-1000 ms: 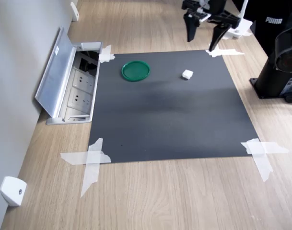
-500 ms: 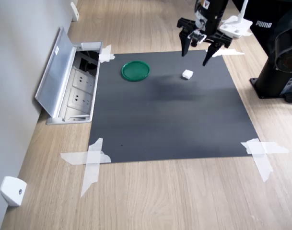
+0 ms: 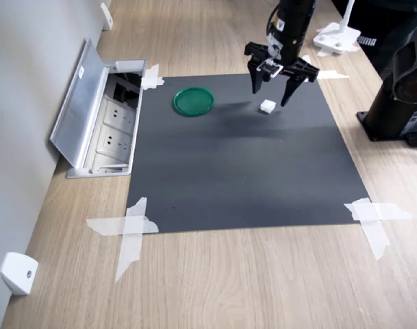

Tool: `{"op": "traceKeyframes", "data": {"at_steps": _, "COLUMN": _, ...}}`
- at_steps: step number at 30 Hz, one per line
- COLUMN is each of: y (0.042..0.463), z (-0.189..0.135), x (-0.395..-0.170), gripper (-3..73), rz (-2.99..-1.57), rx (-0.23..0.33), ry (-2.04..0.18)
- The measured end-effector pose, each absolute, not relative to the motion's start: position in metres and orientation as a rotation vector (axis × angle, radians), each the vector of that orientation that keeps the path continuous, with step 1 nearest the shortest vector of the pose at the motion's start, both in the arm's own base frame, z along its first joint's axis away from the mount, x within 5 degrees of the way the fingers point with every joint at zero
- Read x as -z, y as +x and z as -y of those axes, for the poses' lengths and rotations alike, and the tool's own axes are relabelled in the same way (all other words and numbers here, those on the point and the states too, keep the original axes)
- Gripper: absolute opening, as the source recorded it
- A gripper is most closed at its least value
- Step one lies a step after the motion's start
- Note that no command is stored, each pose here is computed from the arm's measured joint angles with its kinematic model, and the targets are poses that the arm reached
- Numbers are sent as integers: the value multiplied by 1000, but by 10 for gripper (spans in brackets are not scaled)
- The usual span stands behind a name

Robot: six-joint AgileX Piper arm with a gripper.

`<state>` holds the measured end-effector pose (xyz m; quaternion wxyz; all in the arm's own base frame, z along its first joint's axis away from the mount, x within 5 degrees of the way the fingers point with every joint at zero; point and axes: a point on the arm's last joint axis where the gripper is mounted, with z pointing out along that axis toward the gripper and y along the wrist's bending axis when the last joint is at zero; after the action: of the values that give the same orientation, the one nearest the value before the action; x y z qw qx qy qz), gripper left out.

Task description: Grasp a white terminal and put it on the green lid.

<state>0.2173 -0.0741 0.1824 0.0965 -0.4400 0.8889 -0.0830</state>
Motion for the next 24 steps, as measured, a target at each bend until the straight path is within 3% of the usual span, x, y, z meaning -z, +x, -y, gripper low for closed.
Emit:
{"op": "traceKeyframes", "data": {"at_steps": 17, "y": 225, "z": 72, "x": -167, "gripper": 687, "rz": -2667, "rx": 260, "ry": -1358}}
{"op": "traceKeyframes", "data": {"at_steps": 21, "y": 225, "z": 72, "x": -167, "gripper": 606, "rz": -2648, "rx": 265, "ry": -1405}}
{"op": "traceKeyframes", "data": {"at_steps": 24, "y": 225, "z": 72, "x": -167, "gripper": 445, "rz": -2639, "rx": 266, "ry": -1425}}
